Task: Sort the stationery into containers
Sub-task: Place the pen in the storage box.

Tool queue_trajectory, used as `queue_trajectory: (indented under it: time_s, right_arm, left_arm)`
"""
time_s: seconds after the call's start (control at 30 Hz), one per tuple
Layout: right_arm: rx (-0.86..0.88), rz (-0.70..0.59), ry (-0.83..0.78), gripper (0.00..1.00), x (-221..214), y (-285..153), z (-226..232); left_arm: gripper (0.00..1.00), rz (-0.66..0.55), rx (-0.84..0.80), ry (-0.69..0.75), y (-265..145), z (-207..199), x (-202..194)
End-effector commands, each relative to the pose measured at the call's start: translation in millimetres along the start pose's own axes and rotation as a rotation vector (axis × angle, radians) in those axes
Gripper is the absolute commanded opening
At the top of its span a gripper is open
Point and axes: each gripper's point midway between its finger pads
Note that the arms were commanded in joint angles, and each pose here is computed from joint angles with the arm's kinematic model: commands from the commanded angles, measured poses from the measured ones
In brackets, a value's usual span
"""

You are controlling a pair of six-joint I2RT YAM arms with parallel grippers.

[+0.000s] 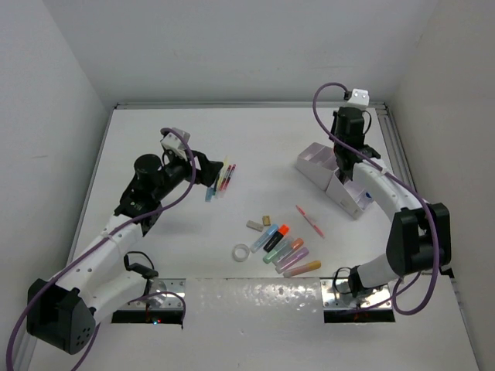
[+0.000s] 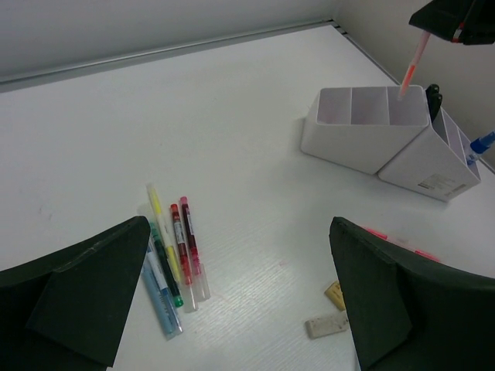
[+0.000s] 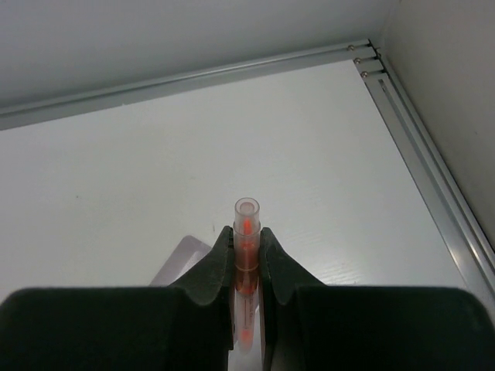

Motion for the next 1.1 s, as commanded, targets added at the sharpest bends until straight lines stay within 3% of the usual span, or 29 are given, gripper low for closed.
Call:
queue_trajectory:
  time_s: [0.0, 0.5, 1.07]
  right_arm:
    - [-0.042, -0.017, 0.029, 0.00, -5, 4, -5]
    - [-0.081, 0.103, 0.030, 0.00, -66, 29, -11]
    - [-0.075, 0.186, 0.094, 0.05, -97, 36, -9]
  left_arm:
    - [1.00, -0.043, 0.013, 0.024, 0, 6, 10]
    - [1.00, -0.045, 0.035, 0.041, 3, 16, 9]
    - [1.00, -0.060, 0.048, 0.060, 3, 20, 12]
Point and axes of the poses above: each gripper's point midway between its finger pads, its own y axis out along the fingers, its own z axis along the line the jaws close on, x = y × z, and after that the axes turned 8 degrees about -y, right-handed
